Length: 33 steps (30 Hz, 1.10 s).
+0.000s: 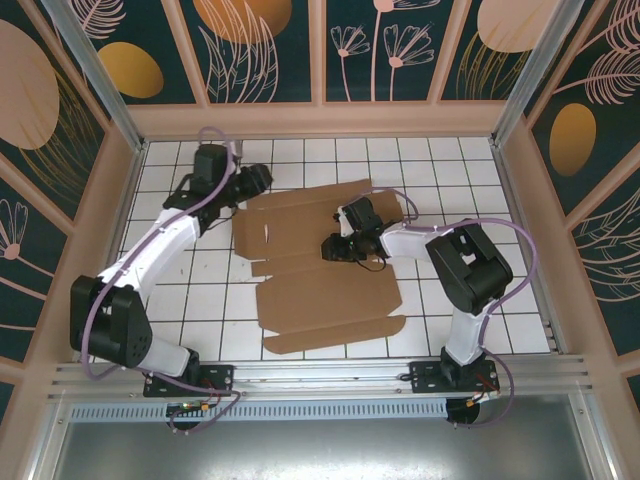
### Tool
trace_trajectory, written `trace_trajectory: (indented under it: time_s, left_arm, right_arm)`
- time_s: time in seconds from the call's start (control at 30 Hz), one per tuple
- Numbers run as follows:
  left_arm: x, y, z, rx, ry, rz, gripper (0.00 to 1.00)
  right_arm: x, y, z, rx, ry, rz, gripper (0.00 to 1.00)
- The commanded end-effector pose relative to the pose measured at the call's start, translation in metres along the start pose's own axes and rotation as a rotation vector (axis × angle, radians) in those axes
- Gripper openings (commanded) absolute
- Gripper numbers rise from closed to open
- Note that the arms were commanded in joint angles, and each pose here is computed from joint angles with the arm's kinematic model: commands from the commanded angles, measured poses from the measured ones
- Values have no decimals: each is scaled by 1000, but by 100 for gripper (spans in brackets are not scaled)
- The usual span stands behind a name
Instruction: Fold the paper box
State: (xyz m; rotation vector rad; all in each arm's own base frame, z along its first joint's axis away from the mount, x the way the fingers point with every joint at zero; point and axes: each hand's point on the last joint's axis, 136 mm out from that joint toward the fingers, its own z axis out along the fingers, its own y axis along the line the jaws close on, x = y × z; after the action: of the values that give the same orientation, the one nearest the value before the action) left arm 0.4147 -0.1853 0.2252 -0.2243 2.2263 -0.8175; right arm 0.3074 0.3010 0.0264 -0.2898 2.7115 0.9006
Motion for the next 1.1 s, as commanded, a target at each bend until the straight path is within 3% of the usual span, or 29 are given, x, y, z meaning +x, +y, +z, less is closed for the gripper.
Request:
trace_trajectory:
  time_s: [0.0, 0.1, 0.23, 0.37, 0.47, 0.63, 0.9, 1.07]
  left_arm:
    - [68, 15, 40, 0, 203, -96, 38]
    - [103, 25, 65, 4, 270, -141, 32]
    - [140, 49, 88, -58, 354, -152, 27]
    - [158, 79, 95, -155, 385, -103, 26]
    - [167, 96, 100, -193, 424, -88, 24]
    - [175, 119, 113, -256, 479, -61, 22]
    - [178, 122, 117, -249, 497, -60, 18]
    - [180, 120, 115, -234, 491, -69, 18]
  right_arm:
    - [26, 15, -8, -90, 84, 74, 35]
    - [-9, 14, -47, -109, -50, 94, 39]
    - [-51, -32, -97, -5, -219, 173, 54]
    - [-80, -99, -137, 264, -344, 186, 58]
    - [-94, -142, -149, 429, -351, 185, 66]
    - [-102, -183, -143, 474, -304, 215, 74]
    - [-91, -172, -107, 197, -205, 240, 70]
    - [-89, -145, -97, -12, -183, 241, 64]
